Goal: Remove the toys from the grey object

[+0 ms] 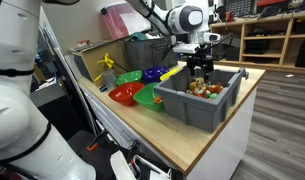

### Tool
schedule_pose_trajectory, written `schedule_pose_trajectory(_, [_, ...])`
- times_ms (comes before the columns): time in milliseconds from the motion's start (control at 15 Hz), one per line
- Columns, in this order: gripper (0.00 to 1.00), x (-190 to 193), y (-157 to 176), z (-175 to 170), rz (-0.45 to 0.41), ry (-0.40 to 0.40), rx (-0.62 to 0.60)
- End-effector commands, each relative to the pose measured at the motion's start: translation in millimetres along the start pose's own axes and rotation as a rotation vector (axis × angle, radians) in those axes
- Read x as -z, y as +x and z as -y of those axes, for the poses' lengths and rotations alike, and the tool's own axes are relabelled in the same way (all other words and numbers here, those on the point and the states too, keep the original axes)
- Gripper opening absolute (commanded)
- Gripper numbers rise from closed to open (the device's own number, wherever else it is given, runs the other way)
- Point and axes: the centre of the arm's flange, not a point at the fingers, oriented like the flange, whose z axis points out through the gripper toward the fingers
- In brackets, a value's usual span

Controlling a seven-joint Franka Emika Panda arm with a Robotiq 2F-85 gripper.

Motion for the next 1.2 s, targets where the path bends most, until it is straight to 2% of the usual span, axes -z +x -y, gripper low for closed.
schedule_pose_trajectory(0, [1.00,-3,2,-3,0.002,-0.007,-0.008])
schedule_pose_trajectory(333, [1.00,-12,8,-22,0.019,-0.015,-0.068])
schedule_pose_trajectory(733, [1.00,-35,3,-58,0.104,-0.035,-0.161])
schedule_pose_trajectory(1133, [1.00,-68,-7,-64,0.177,-0.004,-0.187])
